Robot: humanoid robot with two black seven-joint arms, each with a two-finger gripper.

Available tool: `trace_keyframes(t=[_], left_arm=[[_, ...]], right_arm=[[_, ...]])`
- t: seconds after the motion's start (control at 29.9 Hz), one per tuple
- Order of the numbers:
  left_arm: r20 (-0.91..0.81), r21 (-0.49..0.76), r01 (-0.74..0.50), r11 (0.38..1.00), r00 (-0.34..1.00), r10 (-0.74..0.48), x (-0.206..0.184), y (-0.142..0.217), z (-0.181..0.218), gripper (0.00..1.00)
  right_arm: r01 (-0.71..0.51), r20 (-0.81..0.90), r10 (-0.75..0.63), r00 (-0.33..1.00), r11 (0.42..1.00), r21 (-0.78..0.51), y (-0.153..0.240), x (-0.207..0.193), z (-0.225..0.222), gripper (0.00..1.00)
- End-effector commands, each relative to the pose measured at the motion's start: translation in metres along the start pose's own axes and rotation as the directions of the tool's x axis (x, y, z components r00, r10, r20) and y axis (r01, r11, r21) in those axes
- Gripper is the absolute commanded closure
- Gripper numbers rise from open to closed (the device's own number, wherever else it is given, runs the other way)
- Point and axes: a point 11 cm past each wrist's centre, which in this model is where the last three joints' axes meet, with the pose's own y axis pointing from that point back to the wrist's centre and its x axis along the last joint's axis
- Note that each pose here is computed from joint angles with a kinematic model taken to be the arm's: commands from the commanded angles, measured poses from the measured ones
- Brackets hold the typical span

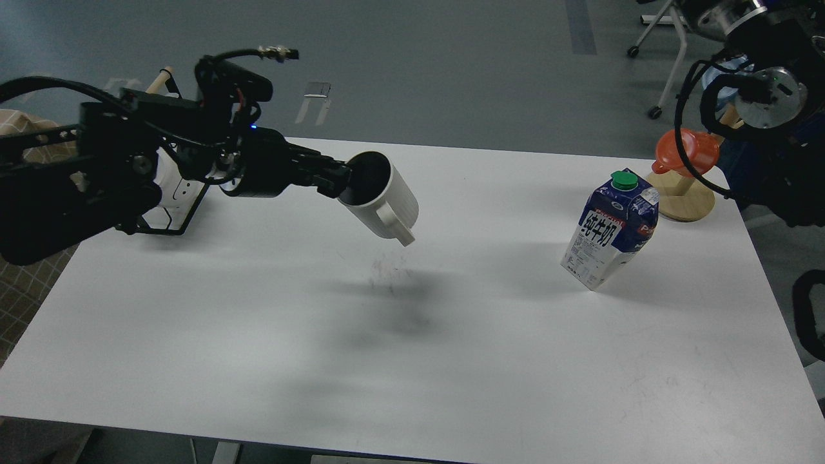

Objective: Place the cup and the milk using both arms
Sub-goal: 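Lift the white mug with the left gripper and carry it to table center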

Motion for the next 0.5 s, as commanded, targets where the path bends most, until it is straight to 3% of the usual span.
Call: trace_keyframes(t=[0.0,0.2,0.47], left_arm=[[0.109,0.005,0.050,0.999,0.993,-0.051,-0.010,-0.029,0.012,1.00],[0.162,0.015,0.114,0.993,0.980,-0.115,-0.018,-0.062,0.020,1.00],[0.190,0.060,0.193,0.979,0.961,-0.201,-0.036,-0.077,0.013,1.00]], right_arm=[[0.007,0.003,-0.007,1.000,1.000,0.009,-0.010,-0.011,-0.001,0.00],[0.028,0.007,-0.028,1.000,1.000,-0.012,-0.013,-0.022,0.009,0.00],[0.018,0.015,-0.018,1.000,1.000,-0.023,-0.009,-0.019,0.016,0.00]])
